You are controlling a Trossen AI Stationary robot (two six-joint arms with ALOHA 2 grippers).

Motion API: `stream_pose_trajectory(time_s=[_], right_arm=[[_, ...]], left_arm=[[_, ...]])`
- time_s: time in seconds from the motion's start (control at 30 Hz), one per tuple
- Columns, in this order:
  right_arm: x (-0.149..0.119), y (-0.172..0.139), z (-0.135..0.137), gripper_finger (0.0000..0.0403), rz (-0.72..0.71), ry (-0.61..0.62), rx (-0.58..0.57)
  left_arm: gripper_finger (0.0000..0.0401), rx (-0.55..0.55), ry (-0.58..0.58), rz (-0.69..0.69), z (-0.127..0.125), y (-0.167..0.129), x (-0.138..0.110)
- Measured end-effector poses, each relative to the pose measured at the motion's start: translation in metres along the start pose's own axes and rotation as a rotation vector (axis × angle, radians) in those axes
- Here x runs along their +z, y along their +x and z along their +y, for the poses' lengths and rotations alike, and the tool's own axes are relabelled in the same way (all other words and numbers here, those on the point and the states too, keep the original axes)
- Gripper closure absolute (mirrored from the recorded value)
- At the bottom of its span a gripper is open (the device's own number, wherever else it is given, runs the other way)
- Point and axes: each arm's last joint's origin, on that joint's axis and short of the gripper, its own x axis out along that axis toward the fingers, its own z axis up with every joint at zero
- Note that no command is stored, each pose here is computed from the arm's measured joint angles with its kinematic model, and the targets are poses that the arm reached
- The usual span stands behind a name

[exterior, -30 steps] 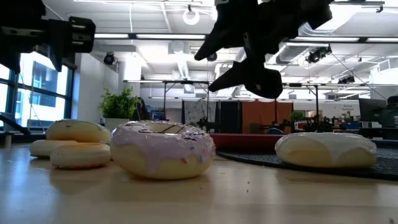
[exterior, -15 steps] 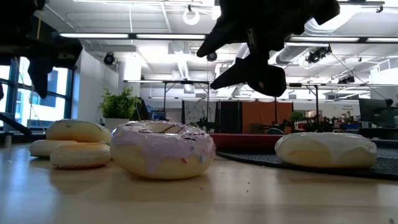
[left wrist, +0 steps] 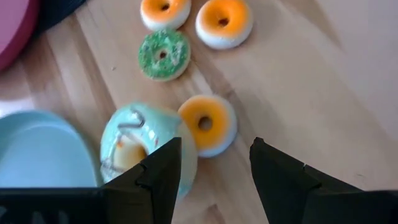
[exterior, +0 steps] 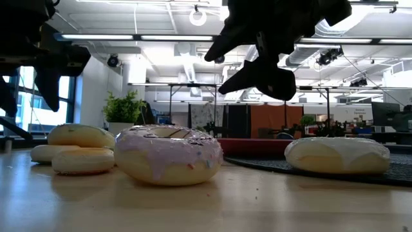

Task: Pick & Place donuts
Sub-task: Put the large green donut on the gray plate

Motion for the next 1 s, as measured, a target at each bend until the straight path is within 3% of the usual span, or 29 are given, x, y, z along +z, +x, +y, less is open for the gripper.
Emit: stream_pose_trajectory(time_s=[1.0], right_arm=[[0.013, 0.0, -0.014, 0.0187, 0.01, 0.0, -0.04]], left_arm=[[0.0219, 0.171, 0.039, 0.116, 0.004, 0.008, -0.008]])
